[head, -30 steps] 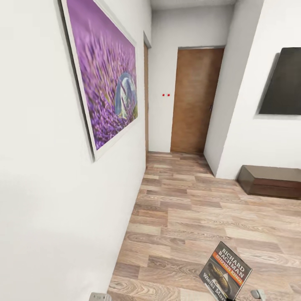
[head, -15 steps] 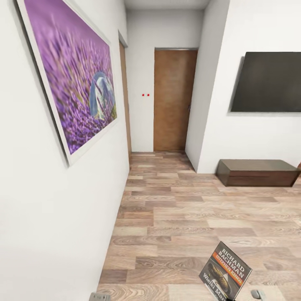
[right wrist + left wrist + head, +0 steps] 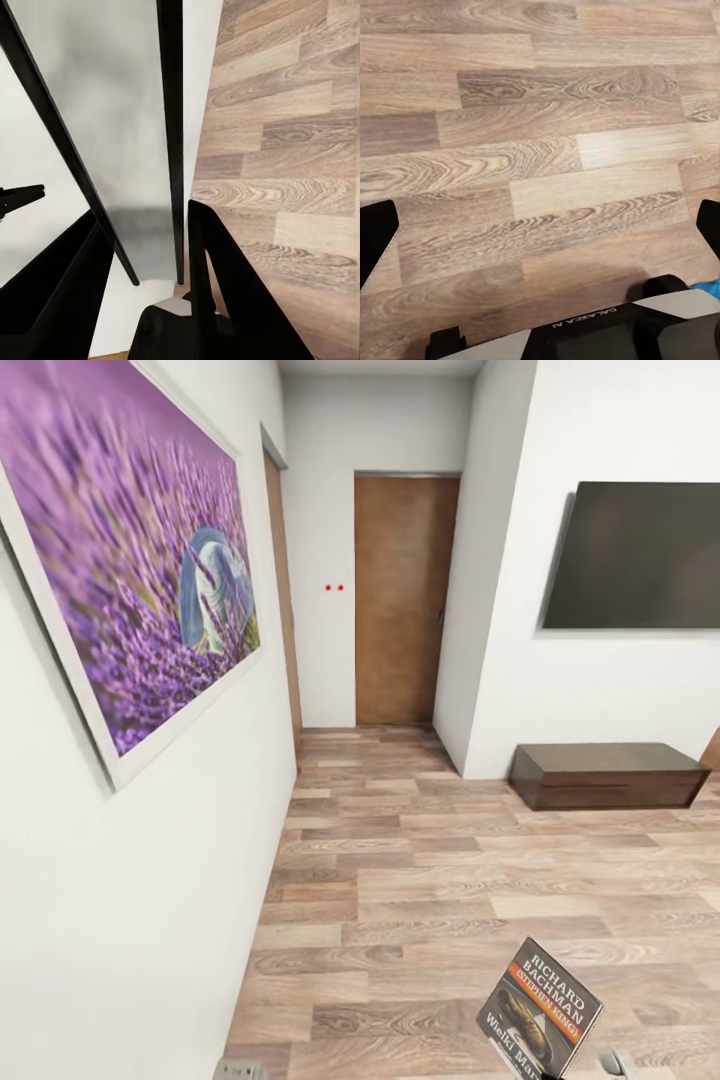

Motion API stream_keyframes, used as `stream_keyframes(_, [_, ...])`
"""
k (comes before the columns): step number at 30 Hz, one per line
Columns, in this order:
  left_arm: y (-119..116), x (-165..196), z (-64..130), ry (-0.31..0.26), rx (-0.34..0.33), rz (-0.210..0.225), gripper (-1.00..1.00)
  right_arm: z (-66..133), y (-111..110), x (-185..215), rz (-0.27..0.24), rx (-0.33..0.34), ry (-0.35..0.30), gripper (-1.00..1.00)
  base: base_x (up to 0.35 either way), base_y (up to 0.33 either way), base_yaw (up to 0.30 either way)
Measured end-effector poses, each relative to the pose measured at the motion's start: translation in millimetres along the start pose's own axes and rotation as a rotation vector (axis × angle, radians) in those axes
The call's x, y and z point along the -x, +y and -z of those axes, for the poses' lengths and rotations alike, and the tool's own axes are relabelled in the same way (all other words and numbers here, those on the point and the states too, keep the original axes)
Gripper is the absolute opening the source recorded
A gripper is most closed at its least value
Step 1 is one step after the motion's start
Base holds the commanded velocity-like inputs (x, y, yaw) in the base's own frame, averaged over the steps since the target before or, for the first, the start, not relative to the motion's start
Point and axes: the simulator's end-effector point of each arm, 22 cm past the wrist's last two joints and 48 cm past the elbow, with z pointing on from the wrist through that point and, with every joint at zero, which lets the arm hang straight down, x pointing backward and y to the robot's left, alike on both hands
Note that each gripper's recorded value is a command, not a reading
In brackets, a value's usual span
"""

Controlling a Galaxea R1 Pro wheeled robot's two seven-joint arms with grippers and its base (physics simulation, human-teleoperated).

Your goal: In the bedroom, move the book from the bed onto either nightstand, and place the two sandals side by side next to the bed.

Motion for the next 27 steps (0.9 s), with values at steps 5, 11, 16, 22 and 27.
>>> stream_keyframes(5, [0.0,0.0,0.0,0.000,0.000,0.000,1.00,0.0,0.0,-0.2,0.000,0.000,0.001,-1.00,0.328,0.000,-0.001])
stream_keyframes(11, [0.0,0.2,0.0,0.000,0.000,0.000,1.00,-0.1,0.1,-0.2,0.001,0.000,0.001,-1.00,0.328,0.000,0.000])
stream_keyframes(16, [0.0,0.0,0.0,0.000,0.000,0.000,1.00,0.0,0.0,-0.3,0.000,0.000,0.001,-1.00,0.328,0.000,0.000])
stream_keyframes(22, [0.0,0.0,0.0,0.000,0.000,0.000,1.00,0.1,-0.4,-0.6,0.000,-0.002,0.001,-1.00,0.328,0.000,0.000])
stream_keyframes(27, [0.0,0.0,0.0,0.000,0.000,0.000,1.00,0.1,-0.8,-0.8,-0.001,-0.003,0.002,-1.00,0.328,0.000,0.000])
